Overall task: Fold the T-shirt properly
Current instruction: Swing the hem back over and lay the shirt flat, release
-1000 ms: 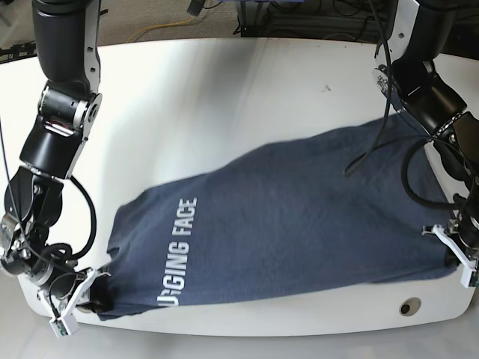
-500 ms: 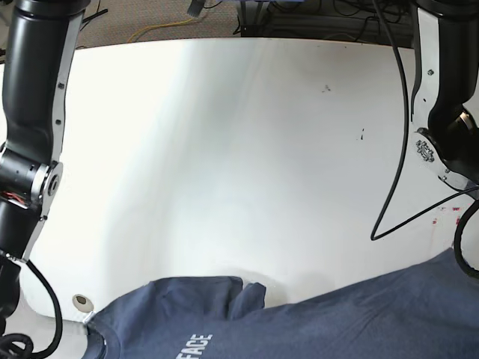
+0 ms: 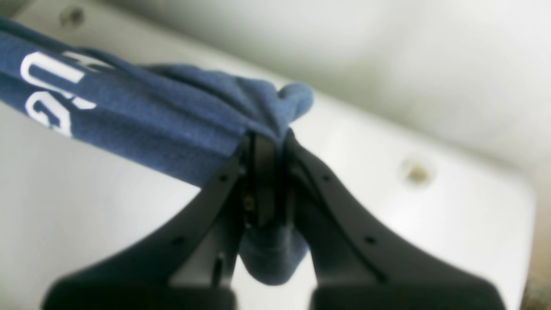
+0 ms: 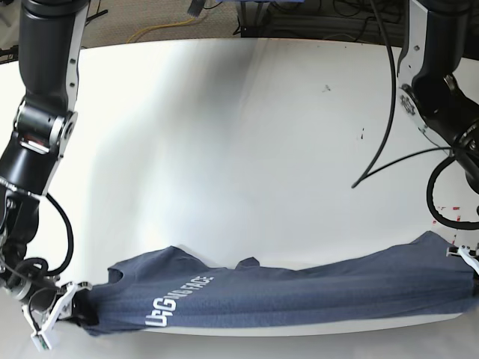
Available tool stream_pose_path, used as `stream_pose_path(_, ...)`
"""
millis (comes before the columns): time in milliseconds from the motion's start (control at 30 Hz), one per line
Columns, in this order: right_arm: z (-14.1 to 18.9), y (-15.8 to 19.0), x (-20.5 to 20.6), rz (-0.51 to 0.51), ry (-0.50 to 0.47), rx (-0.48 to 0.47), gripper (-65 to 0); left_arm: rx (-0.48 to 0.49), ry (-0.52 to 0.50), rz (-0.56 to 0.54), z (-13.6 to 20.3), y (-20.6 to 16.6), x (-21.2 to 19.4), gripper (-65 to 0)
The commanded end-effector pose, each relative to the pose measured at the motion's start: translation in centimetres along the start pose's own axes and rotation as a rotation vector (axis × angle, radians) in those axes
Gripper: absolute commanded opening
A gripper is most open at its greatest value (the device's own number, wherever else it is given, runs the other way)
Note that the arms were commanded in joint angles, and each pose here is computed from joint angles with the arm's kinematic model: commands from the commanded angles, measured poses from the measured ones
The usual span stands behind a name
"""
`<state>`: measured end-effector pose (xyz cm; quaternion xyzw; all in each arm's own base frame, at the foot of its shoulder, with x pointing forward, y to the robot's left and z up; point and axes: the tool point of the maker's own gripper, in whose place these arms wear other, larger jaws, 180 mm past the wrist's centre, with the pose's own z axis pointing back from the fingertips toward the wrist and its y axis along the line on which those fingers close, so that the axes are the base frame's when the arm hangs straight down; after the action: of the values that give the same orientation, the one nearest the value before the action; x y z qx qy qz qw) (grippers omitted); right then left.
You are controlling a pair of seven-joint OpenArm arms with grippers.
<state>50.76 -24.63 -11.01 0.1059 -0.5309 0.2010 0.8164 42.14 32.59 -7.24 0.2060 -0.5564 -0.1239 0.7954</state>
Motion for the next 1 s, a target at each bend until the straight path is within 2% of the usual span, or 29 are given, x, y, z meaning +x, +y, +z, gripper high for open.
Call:
stream_pose_path(0,1.6,-0.5,-1.9,-0.003,-0.023,-0.035,-65.0,0.01,0.052,-0.024,0.3,-0.6,-2.4,-65.0)
stream_pose_path(133,1.1,1.8,-8.2,-0.067,0.035,-0.005,-65.0,-0.101,0.088,-0.017,0.0,-4.5,-6.5,-65.0)
stream_pose_path(333,1.8,4.2,-16.8,-0.173,0.144,0.015,-65.0,-0.211,0.174,-0.053,1.8,-9.0,-13.2,-65.0)
stream_pose_path(600,4.2,6.4,-23.9,-0.226,0.266,0.014,-65.0,-0.319,0.292,-0.07,4.8,-12.7,-20.5,-65.0)
stream_pose_path(767,5.4,8.3,-26.8,-0.284,0.315,0.071,-65.0,-0.353,0.38,-0.08,6.7,-13.7,-24.0,-65.0)
stream_pose_path(967,7.4,9.8,-29.4,-0.338,0.383,0.133,-65.0,-0.313,0.456,-0.083,8.6,-11.6,-26.7,-65.0)
